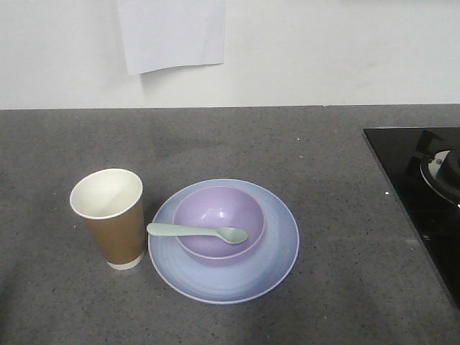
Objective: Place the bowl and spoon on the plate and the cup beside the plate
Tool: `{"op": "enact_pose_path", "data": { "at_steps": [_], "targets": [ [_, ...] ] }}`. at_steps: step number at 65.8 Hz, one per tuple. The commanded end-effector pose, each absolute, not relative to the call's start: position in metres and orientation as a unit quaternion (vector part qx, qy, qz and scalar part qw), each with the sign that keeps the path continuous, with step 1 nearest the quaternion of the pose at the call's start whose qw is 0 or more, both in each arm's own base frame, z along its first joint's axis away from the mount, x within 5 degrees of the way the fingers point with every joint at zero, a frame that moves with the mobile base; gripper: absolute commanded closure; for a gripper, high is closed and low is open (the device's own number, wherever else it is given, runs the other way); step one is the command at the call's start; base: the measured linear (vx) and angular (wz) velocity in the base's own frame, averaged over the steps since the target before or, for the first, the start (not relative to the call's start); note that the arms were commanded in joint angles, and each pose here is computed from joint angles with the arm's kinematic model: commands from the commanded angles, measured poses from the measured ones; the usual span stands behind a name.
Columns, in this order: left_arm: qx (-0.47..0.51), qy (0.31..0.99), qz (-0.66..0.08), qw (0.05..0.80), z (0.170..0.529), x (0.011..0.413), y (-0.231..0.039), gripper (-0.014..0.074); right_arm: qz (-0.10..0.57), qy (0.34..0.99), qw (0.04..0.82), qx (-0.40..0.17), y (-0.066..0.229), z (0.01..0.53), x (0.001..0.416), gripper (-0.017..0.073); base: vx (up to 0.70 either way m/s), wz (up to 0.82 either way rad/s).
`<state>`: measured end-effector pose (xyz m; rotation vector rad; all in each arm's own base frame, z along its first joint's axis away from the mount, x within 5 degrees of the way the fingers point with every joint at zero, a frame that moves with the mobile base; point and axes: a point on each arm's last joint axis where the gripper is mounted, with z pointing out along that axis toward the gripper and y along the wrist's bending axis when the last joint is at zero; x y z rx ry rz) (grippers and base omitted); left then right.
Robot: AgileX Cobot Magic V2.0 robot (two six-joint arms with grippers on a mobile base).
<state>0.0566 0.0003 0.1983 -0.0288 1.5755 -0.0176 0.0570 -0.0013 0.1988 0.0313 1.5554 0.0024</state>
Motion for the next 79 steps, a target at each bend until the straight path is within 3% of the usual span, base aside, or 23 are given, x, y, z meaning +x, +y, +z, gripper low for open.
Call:
{"op": "enact_pose_path", "data": {
  "at_steps": [1, 79],
  "targets": [
    [-0.018, 0.689, -0.010, 0.724, 0.1950, 0.0565, 0.0006, 0.0599, -0.006, 0.669, 0.743, 0.007, -0.0009, 0.2030, 0.0560, 0.0561, 0.00, 0.00],
    [-0.018, 0.689, -0.010, 0.724, 0.1950, 0.0565, 0.0006, 0.0599, -0.005, 0.671, 0.741, 0.008, -0.0009, 0.2027, 0.0560, 0.0561, 0.00, 0.00]
  ]
}}
